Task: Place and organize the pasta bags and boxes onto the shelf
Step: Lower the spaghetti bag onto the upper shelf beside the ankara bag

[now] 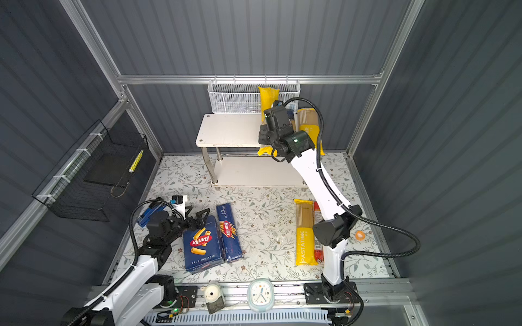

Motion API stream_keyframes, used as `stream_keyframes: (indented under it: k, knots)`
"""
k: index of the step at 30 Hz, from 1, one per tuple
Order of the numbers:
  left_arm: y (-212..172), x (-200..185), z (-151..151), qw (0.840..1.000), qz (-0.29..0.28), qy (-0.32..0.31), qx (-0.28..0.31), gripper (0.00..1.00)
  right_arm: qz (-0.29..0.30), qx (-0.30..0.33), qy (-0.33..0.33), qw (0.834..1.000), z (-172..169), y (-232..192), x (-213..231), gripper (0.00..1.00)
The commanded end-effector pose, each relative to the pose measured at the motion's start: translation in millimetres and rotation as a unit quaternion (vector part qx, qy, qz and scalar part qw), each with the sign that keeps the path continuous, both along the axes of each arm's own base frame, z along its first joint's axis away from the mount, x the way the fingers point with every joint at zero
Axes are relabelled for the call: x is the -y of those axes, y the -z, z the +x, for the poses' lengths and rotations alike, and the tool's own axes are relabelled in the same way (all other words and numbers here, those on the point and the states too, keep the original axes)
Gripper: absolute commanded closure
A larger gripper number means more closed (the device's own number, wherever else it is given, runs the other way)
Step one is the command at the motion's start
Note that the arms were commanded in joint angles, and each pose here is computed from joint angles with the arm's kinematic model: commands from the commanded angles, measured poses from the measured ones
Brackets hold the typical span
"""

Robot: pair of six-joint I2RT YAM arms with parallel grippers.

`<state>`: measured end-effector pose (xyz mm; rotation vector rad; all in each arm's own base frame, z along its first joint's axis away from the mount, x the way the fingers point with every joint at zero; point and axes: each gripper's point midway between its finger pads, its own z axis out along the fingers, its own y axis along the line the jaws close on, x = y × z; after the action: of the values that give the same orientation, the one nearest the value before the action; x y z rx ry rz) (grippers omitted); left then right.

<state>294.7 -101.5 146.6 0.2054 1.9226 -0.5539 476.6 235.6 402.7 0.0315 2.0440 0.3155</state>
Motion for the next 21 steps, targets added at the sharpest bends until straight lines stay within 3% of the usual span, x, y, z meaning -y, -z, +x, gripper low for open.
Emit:
stream_keyframes:
  k: [1,5,21]
  knots:
    - [-7,2,2,1.000,-0.004,0.002,0.004,0.00,0.040,0.052,0.014,0.998,10,-28,4,0.74]
    - [-7,2,2,1.000,-0.004,0.002,0.004,0.00,0.046,0.052,0.015,0.998,7,-27,5,0.64]
    - [-7,2,1,1.000,-0.004,0.001,0.005,0.00,0.054,0.069,0.009,0.996,-8,-41,4,0.59]
